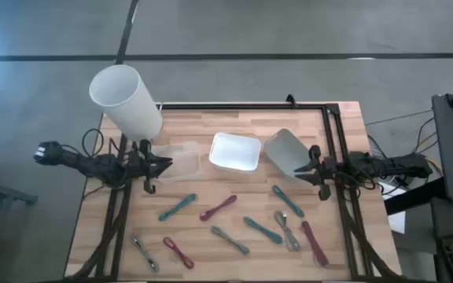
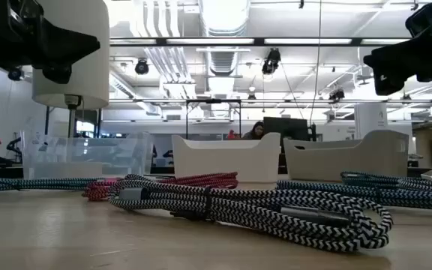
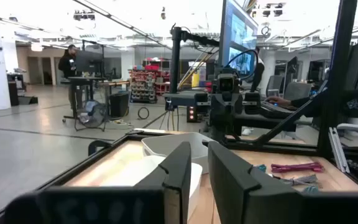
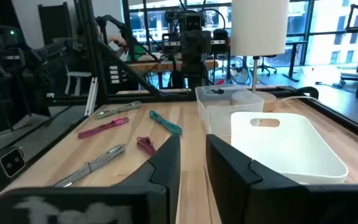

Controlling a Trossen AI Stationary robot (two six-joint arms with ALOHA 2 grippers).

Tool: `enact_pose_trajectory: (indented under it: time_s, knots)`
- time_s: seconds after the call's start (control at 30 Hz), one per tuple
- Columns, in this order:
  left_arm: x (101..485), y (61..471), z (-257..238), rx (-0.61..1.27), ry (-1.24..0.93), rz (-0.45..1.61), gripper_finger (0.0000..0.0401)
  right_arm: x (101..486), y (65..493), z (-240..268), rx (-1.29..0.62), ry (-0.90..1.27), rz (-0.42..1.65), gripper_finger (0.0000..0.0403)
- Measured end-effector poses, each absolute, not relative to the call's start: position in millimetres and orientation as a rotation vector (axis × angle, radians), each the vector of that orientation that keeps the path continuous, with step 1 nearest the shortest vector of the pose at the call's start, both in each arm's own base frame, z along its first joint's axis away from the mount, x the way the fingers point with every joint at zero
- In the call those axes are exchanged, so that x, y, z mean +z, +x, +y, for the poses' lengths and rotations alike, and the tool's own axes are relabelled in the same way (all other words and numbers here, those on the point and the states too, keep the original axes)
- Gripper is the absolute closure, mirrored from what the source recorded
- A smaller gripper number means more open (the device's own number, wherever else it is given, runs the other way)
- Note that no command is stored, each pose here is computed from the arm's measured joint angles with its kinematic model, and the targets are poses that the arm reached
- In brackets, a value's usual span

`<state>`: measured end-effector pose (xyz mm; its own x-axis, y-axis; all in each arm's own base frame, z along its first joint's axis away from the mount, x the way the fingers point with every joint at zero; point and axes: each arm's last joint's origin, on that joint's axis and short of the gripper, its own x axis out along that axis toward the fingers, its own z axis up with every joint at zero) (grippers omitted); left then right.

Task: Pick & Place USB Port

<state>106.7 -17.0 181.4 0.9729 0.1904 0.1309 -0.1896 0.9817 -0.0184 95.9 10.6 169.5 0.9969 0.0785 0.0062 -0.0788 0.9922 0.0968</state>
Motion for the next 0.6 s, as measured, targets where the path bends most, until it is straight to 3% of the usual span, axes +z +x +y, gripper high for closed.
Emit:
enact_pose_trajectory:
  time_s: [0.6]
  knots:
    - [181.5,106.7,-17.0,0.192,-0.006,-0.133,0.0341,169.4,95.9,10.6,0.078,0.097,-0.002,0.0323]
